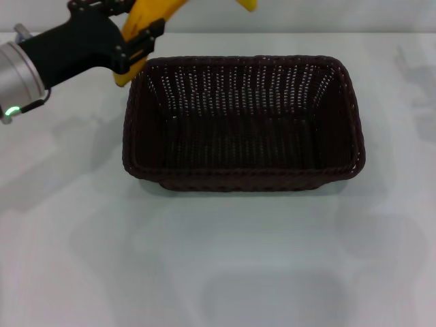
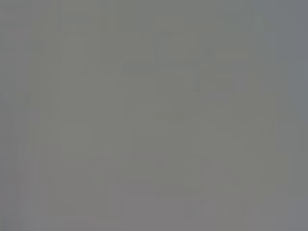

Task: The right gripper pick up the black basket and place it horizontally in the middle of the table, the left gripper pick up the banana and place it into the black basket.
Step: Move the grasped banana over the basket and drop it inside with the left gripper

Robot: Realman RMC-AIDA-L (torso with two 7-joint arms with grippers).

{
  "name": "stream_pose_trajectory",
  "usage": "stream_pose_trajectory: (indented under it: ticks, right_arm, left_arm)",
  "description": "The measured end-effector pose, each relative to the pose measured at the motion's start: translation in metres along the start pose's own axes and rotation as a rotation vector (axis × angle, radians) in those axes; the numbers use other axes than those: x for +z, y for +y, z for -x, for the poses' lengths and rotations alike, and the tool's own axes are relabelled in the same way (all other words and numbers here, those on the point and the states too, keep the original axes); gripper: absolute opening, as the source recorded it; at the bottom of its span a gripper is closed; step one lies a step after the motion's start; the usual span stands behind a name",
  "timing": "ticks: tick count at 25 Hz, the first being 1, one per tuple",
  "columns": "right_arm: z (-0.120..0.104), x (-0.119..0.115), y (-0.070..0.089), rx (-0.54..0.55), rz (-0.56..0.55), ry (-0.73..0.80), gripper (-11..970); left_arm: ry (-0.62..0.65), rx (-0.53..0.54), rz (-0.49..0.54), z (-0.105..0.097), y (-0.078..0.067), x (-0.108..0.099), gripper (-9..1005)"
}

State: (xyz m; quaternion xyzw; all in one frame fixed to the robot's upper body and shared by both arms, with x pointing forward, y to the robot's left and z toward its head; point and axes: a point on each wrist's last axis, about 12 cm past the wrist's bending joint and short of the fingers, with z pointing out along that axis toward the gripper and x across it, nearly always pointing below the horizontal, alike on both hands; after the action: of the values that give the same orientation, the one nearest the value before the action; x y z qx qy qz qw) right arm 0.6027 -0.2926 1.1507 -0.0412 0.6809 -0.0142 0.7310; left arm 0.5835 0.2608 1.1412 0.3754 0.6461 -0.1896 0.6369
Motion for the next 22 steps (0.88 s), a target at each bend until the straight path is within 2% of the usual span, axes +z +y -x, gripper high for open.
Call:
stream_pose_trajectory:
  ticks: [7, 13, 22]
  right_arm:
    - [-0.001, -0.004, 0.003, 0.002, 0.008, 0.002, 761]
    - [-0.002, -0.004, 0.003, 0.002, 0.007, 0.003, 761]
    - [0.000, -0.004, 0.002, 0.001, 0.007, 0.000, 761]
  left_arm:
    - [-0.023, 0.015, -0.056, -0.005, -0.007, 0.024, 497]
    - [-0.045, 0.006, -0.114, -0.007, -0.022, 0.038, 498]
    - [-0.062, -0.046, -0.153, -0.009, -0.037, 0.042, 499]
